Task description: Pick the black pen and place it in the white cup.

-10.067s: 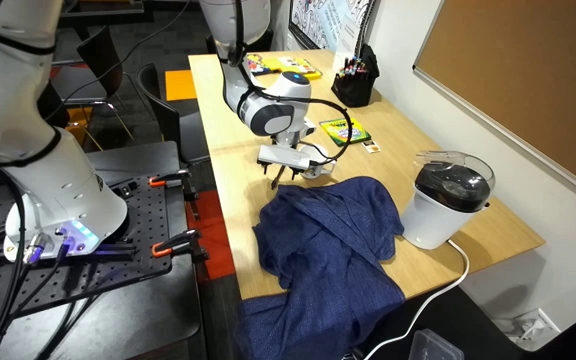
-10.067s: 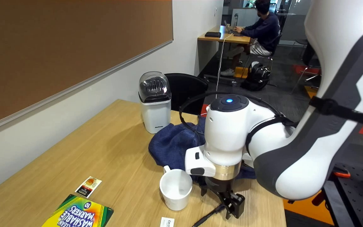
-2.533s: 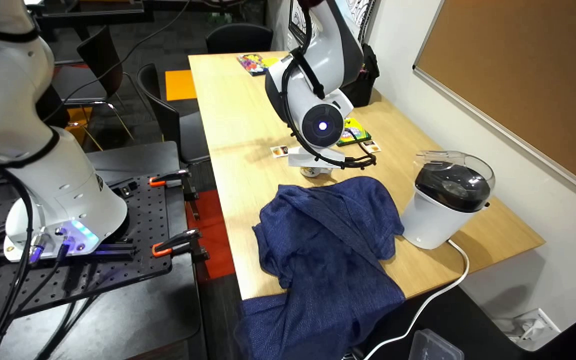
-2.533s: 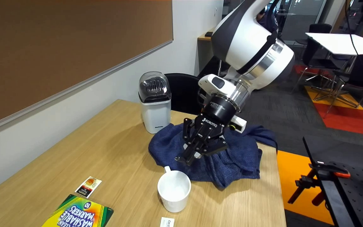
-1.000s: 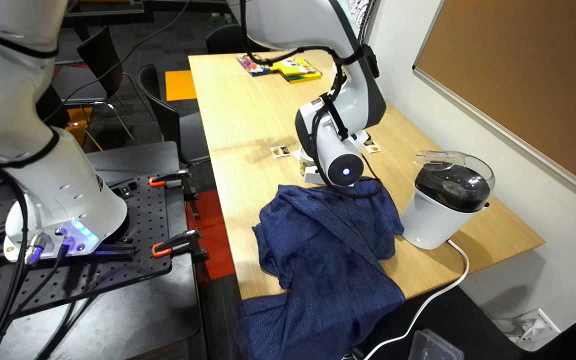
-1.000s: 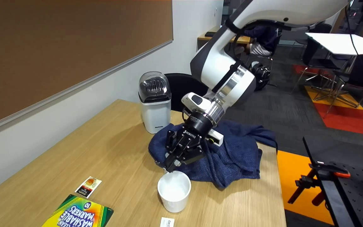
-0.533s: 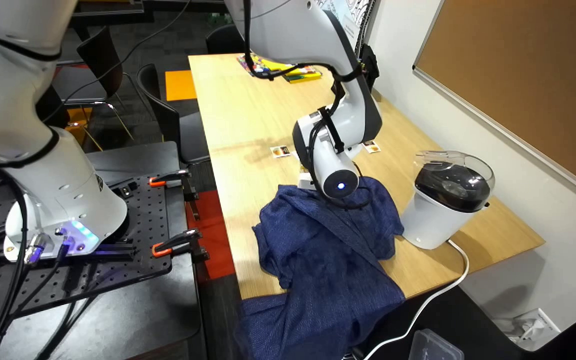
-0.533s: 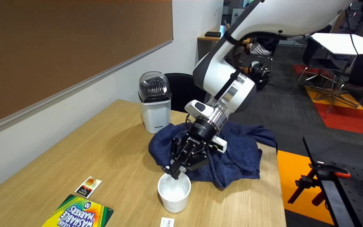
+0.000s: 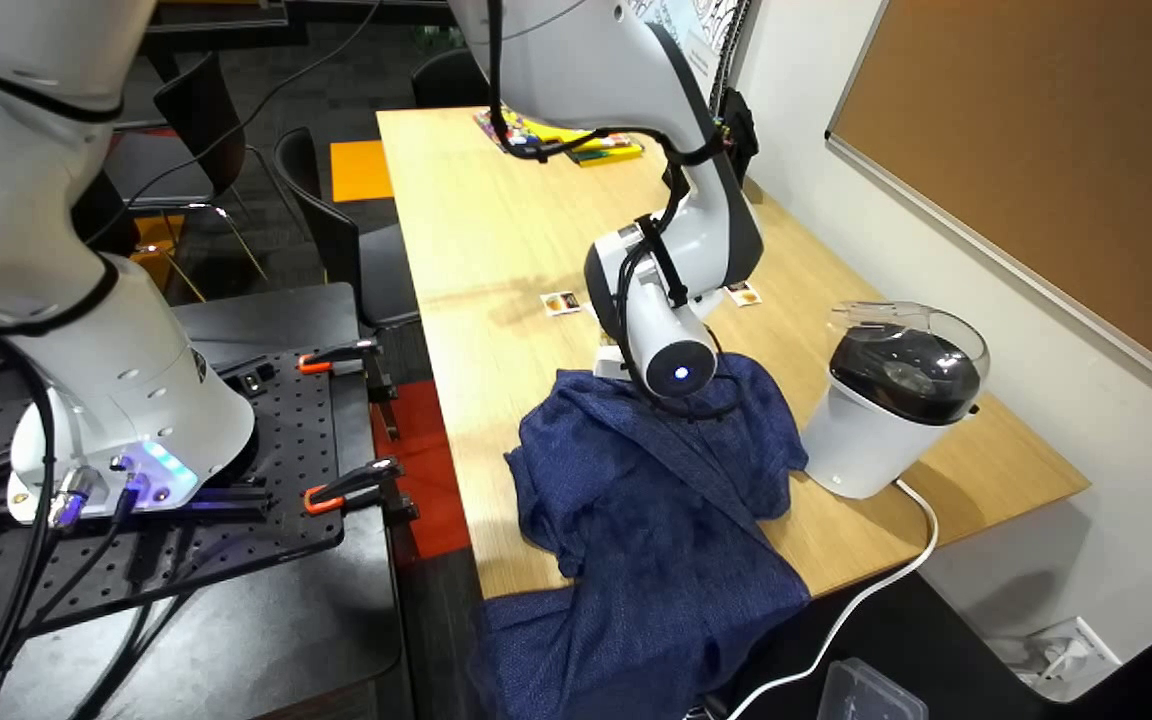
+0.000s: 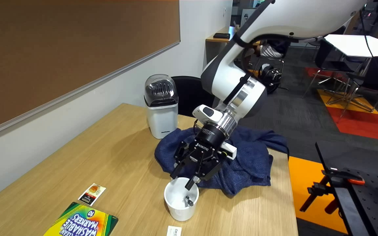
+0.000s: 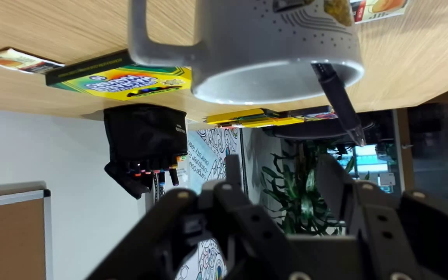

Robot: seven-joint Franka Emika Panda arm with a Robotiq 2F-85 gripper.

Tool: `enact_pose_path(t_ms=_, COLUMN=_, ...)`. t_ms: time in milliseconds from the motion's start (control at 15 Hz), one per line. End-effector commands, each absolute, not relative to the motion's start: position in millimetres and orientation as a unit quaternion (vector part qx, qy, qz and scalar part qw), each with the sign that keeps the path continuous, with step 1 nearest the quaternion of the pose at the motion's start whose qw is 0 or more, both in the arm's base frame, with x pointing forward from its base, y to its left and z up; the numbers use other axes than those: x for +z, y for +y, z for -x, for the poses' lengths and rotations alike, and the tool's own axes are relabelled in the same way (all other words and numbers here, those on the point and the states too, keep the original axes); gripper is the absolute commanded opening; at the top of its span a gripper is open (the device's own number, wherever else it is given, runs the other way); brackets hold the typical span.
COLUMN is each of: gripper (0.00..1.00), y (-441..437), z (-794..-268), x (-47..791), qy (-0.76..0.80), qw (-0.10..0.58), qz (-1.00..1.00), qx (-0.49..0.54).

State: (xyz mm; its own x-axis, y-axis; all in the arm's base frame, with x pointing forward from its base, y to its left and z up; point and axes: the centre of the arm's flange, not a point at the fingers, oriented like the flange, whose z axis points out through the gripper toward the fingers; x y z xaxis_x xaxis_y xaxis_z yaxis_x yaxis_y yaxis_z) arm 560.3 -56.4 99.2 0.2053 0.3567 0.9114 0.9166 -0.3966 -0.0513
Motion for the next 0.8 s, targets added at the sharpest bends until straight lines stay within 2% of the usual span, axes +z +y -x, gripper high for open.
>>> enact_pose_path(t_ms=0, gripper=0.85, y=-53.1, z=-562.8, x=107.7, qy=-0.448, qw=0.326, qz=0.705, qx=-0.443)
enact_pose_path(t_ms=133, gripper=0.99, y=-44.4, z=-561.1, x=117.1, qy=-0.454, qw=0.325, qz=0.704, qx=-0.439)
enact_pose_path(t_ms=733, gripper=1.0, y=16.5, z=-543.3, x=196.9, qy=-0.49, qw=0.304, qz=0.697, qx=-0.427)
